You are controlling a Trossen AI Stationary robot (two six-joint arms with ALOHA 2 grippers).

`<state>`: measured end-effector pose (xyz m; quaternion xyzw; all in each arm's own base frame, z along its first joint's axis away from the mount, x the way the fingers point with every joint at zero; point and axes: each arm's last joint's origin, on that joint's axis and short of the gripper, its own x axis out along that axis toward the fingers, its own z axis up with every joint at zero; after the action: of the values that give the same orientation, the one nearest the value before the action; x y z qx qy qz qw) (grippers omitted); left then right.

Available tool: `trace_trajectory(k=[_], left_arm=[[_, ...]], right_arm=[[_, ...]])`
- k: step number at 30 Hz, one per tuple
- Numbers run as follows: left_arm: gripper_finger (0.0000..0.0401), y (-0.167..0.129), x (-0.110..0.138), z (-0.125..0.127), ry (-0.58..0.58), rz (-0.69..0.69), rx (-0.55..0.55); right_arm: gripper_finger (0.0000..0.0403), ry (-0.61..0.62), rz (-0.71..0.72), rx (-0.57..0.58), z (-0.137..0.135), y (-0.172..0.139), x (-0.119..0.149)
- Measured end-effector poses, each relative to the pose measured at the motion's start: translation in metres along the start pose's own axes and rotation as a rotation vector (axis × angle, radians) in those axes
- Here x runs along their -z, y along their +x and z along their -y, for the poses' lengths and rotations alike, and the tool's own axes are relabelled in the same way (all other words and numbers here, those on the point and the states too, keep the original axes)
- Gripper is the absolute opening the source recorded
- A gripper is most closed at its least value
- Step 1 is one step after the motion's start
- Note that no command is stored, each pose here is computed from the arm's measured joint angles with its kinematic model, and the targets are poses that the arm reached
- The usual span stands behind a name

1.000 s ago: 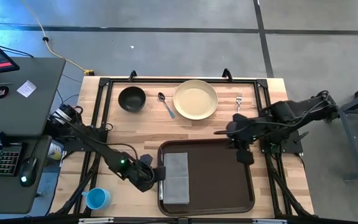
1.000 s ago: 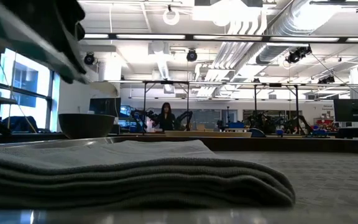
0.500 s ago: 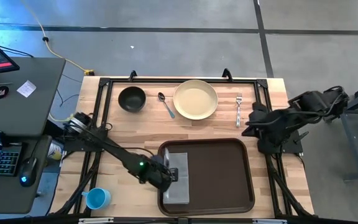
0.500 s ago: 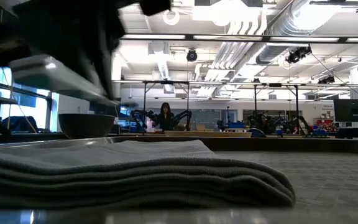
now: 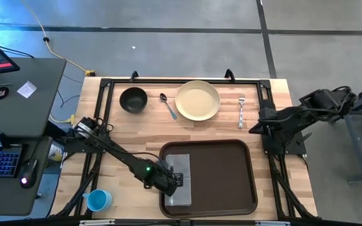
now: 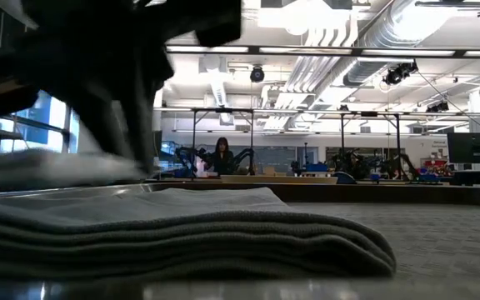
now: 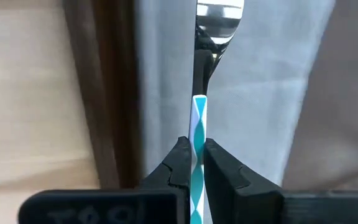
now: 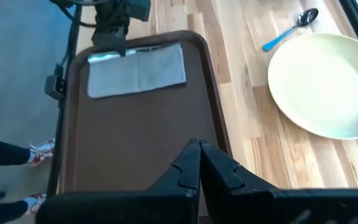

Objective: Set up tray
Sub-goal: Put the white knife on the gray table napkin

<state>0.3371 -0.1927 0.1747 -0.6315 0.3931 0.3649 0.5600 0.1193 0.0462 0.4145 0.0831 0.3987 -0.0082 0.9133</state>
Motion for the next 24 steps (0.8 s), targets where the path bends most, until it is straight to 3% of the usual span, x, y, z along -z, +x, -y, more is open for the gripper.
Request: trace_trajectory(k=[14, 24], left_arm=[[0.006, 0.008, 0.002, -0.001, -0.015, -0.025, -0.018], [0.006, 0.014, 0.003, -0.002, -0.037, -0.045, -0.036]], right_arm=[[0.0, 0.07, -0.084, -0.129, 0.002, 0.043, 0.036], [0.0, 0.121, -0.068, -0.173, 0.005, 0.05, 0.048]])
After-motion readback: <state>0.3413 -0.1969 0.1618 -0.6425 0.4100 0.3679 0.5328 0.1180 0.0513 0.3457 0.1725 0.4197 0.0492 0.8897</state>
